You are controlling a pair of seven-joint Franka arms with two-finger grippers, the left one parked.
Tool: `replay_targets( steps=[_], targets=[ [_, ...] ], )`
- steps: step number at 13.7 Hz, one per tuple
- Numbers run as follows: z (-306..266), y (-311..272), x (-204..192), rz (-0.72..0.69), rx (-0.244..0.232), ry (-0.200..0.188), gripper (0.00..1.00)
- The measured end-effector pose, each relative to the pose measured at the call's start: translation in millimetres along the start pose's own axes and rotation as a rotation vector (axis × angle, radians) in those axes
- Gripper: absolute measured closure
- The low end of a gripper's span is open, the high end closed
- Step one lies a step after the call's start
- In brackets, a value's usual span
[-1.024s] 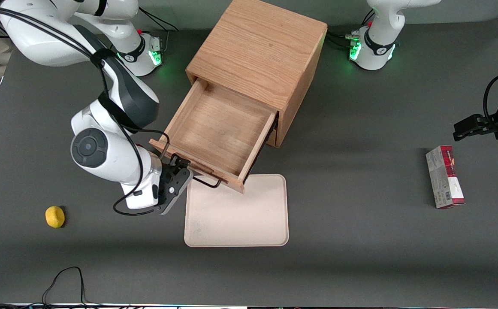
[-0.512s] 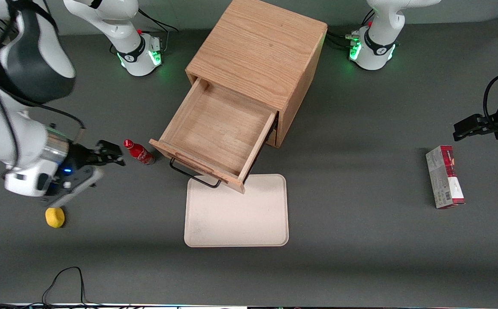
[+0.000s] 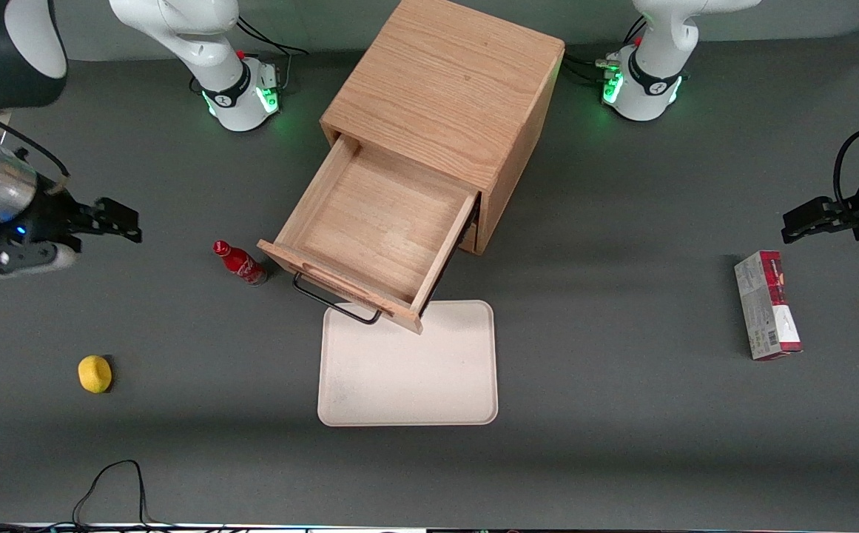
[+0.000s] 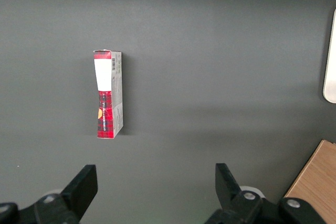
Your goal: Open upper drawer
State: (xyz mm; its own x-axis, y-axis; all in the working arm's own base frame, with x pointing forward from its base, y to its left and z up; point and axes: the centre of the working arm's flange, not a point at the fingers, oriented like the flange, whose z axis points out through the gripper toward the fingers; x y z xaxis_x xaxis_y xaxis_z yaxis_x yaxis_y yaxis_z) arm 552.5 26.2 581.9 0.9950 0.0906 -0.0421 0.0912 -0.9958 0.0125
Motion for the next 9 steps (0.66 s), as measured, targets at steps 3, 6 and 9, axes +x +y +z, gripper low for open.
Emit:
replay_targets(
  steps=[3,6,9],
  targets=[
    [-10,11,-47,0.05,-0.019,0.023,0.0],
    [-13,9,-60,0.065,-0.023,0.032,0.0],
    [-11,6,-57,0.068,0.013,0.041,0.0]
  ],
)
